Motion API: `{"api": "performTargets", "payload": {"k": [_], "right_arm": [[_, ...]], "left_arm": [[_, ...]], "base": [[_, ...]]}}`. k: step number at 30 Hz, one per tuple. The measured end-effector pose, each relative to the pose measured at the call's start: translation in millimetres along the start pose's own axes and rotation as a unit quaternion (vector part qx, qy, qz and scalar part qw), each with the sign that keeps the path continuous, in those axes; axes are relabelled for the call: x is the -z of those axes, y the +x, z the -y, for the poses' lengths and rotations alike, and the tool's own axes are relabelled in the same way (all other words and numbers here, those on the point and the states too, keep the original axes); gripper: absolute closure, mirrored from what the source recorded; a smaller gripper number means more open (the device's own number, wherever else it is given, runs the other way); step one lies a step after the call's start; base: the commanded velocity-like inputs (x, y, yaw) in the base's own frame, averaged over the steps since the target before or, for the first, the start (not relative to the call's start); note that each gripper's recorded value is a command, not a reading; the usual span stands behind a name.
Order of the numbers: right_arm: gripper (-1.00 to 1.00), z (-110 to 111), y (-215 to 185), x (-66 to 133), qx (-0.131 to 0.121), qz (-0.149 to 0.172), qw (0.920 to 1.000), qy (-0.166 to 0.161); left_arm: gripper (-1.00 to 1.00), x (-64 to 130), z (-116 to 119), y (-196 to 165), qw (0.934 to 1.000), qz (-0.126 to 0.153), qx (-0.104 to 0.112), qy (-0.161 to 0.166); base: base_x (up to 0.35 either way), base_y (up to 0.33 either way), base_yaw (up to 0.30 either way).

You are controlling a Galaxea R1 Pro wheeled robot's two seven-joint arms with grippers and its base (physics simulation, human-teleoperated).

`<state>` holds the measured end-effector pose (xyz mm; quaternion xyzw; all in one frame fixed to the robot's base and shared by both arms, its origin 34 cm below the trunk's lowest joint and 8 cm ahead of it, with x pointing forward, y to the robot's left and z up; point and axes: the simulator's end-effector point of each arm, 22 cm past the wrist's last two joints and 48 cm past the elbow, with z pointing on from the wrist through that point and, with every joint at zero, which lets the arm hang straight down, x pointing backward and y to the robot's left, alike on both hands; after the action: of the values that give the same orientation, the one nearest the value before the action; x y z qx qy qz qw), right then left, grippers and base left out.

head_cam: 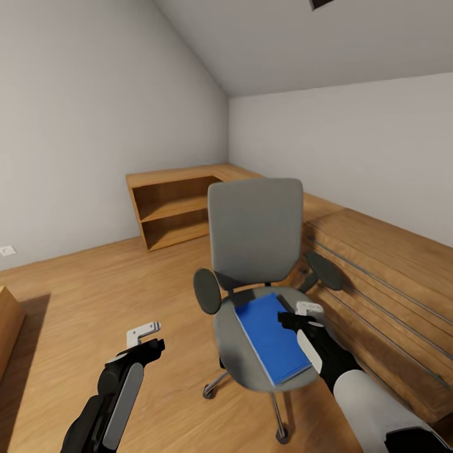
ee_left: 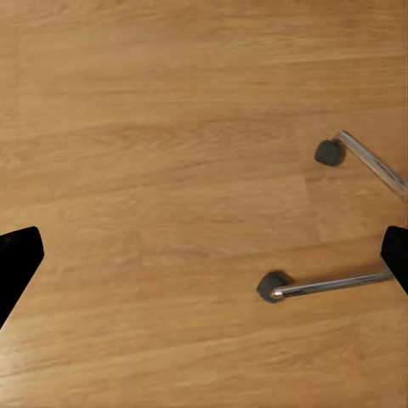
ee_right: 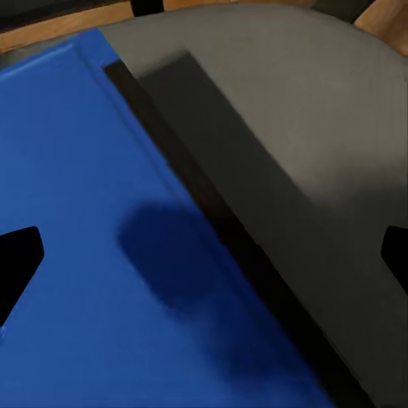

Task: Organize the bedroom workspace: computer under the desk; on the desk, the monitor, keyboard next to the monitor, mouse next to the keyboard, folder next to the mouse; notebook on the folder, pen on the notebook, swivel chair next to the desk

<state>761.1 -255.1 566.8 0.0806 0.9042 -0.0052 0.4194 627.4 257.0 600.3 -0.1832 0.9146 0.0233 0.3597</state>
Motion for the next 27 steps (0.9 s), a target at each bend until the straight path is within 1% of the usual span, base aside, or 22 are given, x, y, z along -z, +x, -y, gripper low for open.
{"api": "performTargets", "payload": {"k": [9,10,12,16,21,24,27], "right_arm": [[-1.00,-4,3,0.0,0.014,-0.002,0.9999,-0.002],[-1.00,-7,4,0.2,0.020,-0.003,0.9998,-0.003],[-1.00,-15,6,1.0,0.040,-0.003,0.9991,-0.010],[-1.00,-21,9,0.6,0.057,-0.002,0.9983,-0.015],[-1.00,-22,19,-4.5,0.061,-0.002,0.9980,-0.015],[-1.00,-23,18,-6.5,0.064,0.004,0.9978,-0.016],[-1.00,-23,18,-6.5,0.063,0.004,0.9978,-0.016]], "left_arm": [[-1.00,0.3,0,0,1.0000,0.000,0.000,0.000],[-1.00,0.5,0,-1,1.0000,0.000,0.000,0.000],[-1.00,1.2,0,-2,1.0000,0.002,0.001,0.000],[-1.00,0.4,0,-1,1.0000,0.002,0.002,0.001],[-1.00,-6.0,-1,7,1.0000,0.003,0.002,0.001],[-1.00,-9.6,-2,11,1.0000,0.003,0.002,0.001],[-1.00,-9.6,-2,11,1.0000,0.003,0.002,0.001]], "base": [[0.039,0.000,0.000],[0.004,0.000,0.000],[0.002,0.000,0.000],[0.000,0.000,0.000],[0.000,0.000,0.000],[0.000,0.000,0.000],[0.000,0.000,0.000]]}}
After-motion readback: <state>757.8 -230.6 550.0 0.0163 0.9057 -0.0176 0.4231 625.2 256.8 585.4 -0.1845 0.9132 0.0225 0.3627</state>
